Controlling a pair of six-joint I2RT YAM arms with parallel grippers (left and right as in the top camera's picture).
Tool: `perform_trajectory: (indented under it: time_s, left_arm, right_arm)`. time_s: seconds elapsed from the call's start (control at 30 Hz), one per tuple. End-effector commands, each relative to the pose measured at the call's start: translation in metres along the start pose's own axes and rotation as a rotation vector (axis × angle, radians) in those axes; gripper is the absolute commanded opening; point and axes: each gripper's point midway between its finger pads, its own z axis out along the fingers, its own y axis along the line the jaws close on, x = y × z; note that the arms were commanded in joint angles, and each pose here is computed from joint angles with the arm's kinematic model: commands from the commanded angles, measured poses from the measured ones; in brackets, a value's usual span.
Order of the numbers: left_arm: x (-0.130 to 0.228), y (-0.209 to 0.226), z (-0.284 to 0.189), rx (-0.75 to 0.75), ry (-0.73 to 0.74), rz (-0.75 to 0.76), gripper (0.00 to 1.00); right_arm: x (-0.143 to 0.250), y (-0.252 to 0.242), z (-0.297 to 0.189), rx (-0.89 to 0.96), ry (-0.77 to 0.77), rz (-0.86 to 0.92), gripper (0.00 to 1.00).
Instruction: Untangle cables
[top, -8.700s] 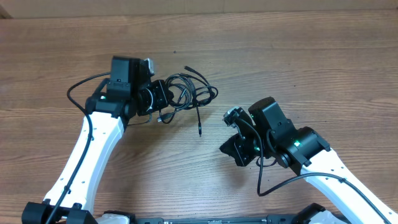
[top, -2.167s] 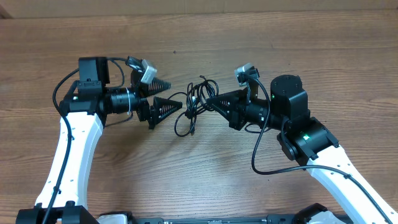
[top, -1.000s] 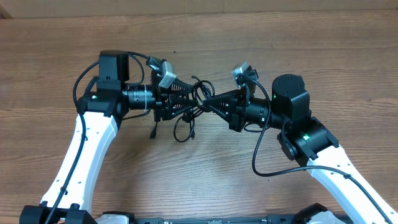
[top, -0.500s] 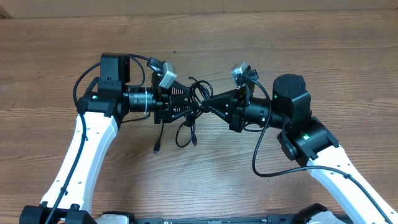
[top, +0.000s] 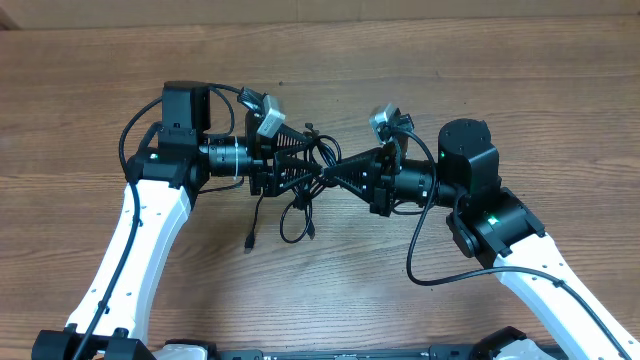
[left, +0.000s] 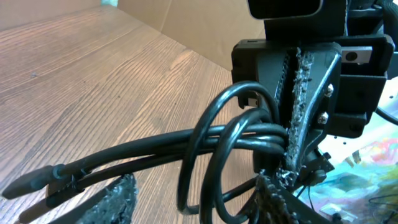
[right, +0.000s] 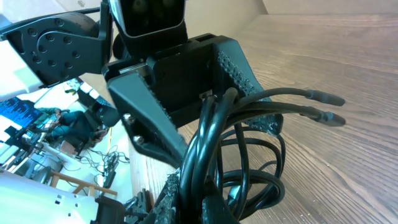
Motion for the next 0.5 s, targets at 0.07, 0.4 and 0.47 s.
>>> perform_trajectory:
  time_s: [0.07, 0.4, 0.47]
  left_arm:
    - [-0.0128, -0.0111, -0.0009, 0.015, -0.015, 0.033, 0.48]
    - [-0.0119, -0.0151, 0.0038, 0.03, -0.008, 0.036, 0.14]
    - [-0.0117, -0.0164, 0.0053, 0.034, -0.006, 0.038, 0.07]
  right_arm:
    - [-0.0045, 0.0101, -0.0016, -0.046, 0.002, -0.019, 0.04]
    - [-0.0036, 0.0119, -0.0013, -0.055, 0.006, -0.019, 0.04]
    - [-0.0036, 0.0119, -0.0013, -0.054, 0.006, -0.019, 0.04]
